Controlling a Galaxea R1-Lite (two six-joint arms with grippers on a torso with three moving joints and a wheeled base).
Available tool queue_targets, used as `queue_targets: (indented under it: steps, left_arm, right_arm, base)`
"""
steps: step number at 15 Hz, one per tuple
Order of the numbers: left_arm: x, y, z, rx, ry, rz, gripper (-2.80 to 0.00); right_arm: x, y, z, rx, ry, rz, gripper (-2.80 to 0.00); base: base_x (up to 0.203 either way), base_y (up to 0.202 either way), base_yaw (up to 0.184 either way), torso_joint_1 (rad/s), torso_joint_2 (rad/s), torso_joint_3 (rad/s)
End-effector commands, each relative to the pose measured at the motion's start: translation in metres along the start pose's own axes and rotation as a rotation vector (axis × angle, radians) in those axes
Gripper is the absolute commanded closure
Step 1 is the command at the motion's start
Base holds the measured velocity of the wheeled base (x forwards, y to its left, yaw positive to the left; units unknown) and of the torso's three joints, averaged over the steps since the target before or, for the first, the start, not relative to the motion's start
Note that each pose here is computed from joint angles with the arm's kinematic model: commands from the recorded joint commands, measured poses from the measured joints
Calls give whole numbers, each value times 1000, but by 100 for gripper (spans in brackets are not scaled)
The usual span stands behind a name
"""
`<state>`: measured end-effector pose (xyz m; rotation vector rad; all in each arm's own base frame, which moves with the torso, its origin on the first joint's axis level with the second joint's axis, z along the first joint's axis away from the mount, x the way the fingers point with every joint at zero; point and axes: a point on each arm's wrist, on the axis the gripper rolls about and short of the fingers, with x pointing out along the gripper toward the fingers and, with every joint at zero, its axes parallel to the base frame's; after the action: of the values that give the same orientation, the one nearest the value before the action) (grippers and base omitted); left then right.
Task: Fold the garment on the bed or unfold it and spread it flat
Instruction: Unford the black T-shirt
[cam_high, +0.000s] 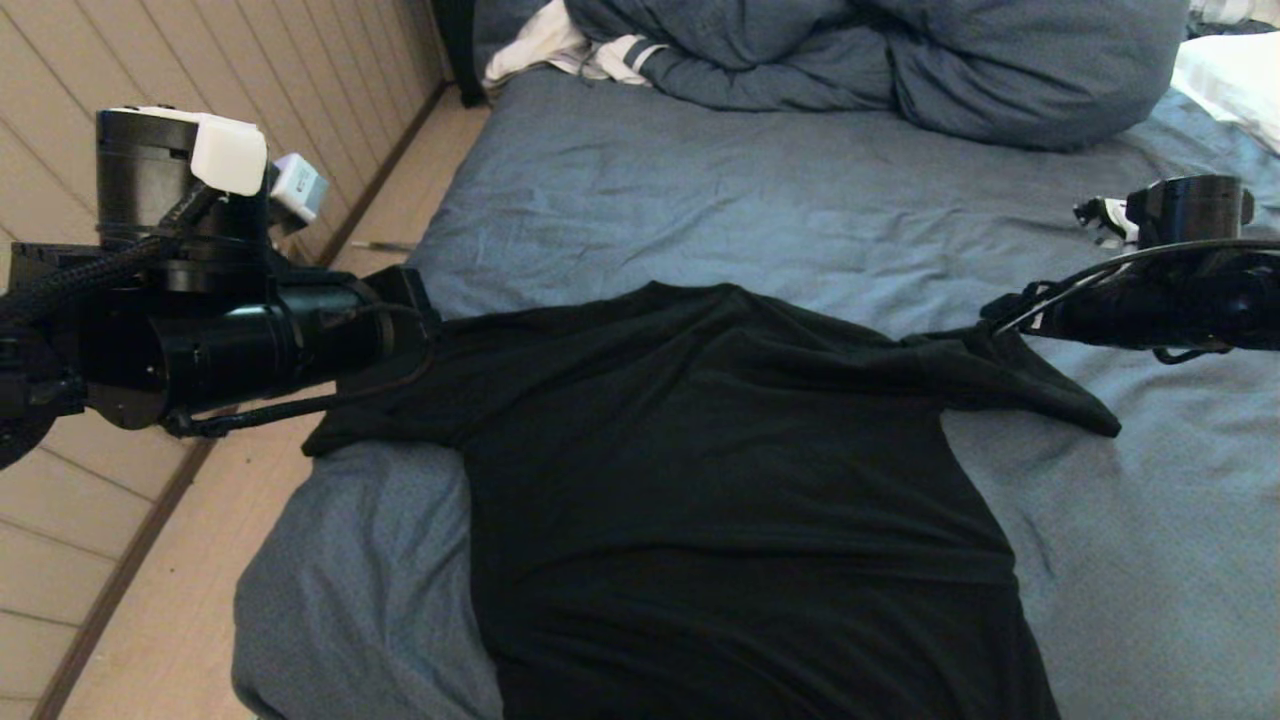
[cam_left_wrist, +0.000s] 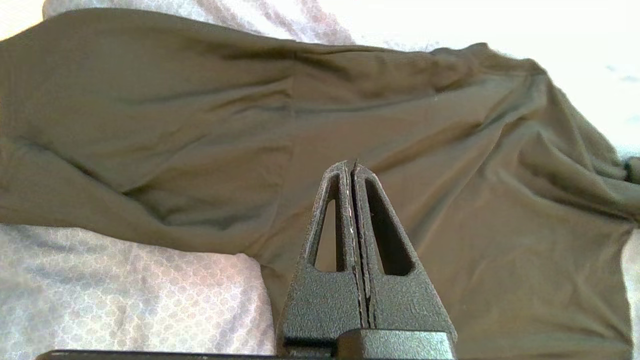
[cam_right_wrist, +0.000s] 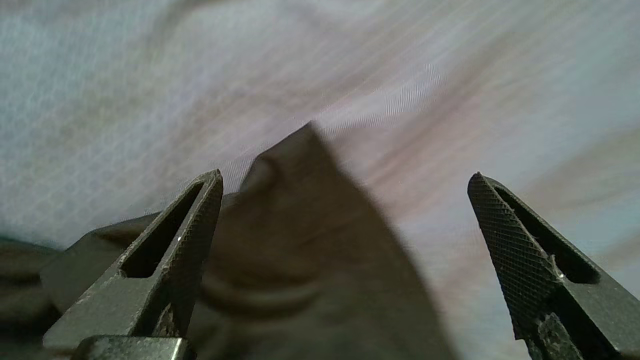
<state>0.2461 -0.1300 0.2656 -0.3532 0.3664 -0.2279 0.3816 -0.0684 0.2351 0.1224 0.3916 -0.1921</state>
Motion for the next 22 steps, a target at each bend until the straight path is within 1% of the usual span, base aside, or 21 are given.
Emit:
queue_targets:
  steps: [1,4,6,7,10,11,13,17,20,22]
  left_arm:
    - [7,0,-3,0,12,8,0]
    - [10,0,-5,2,19,11,0]
    - [13,1,-7,2,28,14,0]
    - [16,1,-8,3,35,18,0]
    - [20,0,-11,4,44,19,0]
    - [21,0,-10,2,34,14,0]
    - [23,-1,-10,-4,23,8,0]
    - [26,0,-12,-7,28,13,0]
    - [26,0,-11,-13,27,12,0]
    - [26,-1,-11,-15,25,11,0]
  right_arm:
    - [19,1,-14,19,49,15,-280]
    - [37,1,-26,29,87,16,-280]
    - [38,0,-28,45,96,14,-280]
    - [38,1,-28,49,96,15,0]
    - [39,2,-25,47,82,17,0]
    - [38,2,-24,50,77,18,0]
    - [34,3,-11,52,31,24,0]
    - [28,4,17,54,-70,26,0]
    - [26,2,28,56,-113,21,0]
    - [30,2,31,61,-125,17,0]
  base:
    - [0,0,0,0,0,0]
    - [0,0,0,0,0,0]
    - [0,0,0,0,0,0]
    - [0,0,0,0,0,0]
    - [0,0,0,0,0,0]
    - [0,0,0,0,0,0]
    - [0,0,0,0,0,0]
    - [0,0,0,0,0,0]
    - [0,0,0,0,0,0]
    - [0,0,0,0,0,0]
